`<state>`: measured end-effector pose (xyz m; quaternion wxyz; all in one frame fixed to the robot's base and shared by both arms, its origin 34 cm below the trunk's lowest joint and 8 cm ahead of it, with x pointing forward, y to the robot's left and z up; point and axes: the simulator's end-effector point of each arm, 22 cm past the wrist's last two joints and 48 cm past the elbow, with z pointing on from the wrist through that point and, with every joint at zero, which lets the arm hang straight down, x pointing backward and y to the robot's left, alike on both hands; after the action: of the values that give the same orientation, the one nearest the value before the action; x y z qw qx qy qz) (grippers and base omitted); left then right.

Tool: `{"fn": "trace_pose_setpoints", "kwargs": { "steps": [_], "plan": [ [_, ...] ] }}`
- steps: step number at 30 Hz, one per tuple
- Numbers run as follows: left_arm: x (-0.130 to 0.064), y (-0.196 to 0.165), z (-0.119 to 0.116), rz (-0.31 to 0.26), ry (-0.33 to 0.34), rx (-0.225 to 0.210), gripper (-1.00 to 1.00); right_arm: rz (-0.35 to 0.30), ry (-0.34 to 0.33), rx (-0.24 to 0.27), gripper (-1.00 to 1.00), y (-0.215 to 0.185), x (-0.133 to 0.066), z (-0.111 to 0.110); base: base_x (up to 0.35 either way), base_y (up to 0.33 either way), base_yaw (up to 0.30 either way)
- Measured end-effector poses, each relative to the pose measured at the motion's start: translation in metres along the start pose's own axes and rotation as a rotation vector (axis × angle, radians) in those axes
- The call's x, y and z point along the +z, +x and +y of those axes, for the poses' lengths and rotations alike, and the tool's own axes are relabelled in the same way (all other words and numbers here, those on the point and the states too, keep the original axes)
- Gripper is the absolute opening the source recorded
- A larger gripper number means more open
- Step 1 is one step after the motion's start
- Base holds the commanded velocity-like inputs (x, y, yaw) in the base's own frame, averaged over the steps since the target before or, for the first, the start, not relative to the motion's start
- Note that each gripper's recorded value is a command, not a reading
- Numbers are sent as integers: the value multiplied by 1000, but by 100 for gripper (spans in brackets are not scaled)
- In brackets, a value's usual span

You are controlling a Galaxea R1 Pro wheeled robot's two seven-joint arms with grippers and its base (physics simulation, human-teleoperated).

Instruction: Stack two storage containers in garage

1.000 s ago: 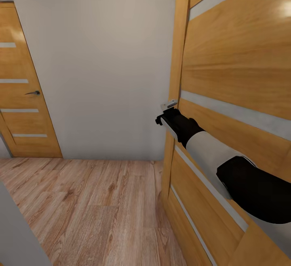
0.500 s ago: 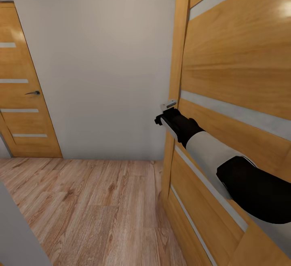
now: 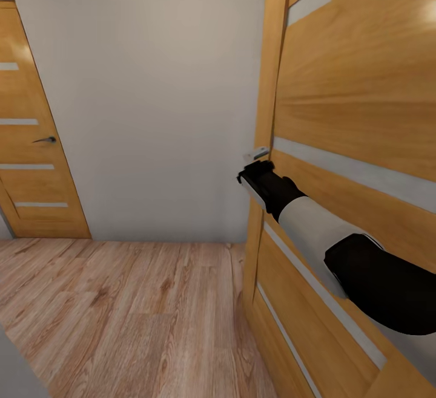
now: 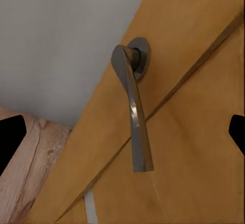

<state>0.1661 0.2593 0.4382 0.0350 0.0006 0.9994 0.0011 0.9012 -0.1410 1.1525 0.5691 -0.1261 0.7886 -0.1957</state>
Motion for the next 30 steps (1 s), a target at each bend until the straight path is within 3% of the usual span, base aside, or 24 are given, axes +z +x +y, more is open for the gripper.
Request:
{"fn": "trace_pose_setpoints", "kwargs": {
  "steps": [9,14,19,30],
  "plan": [
    [0,0,0,0,-1,0,100,7,22,-4,100,2,1,-5,2,0,0],
    [0,0,-1,0,1,0,100,57,153,-26,100,16,0,-33,0,0,0],
    [0,-1,-1,-2,1,0,100,100,219,-46,100,32,2,-47,0,0,0],
    [0,-1,0,-2,-1,1,100,139,251,-62,100,58,11,-53,0,0,0]
  ]
}}
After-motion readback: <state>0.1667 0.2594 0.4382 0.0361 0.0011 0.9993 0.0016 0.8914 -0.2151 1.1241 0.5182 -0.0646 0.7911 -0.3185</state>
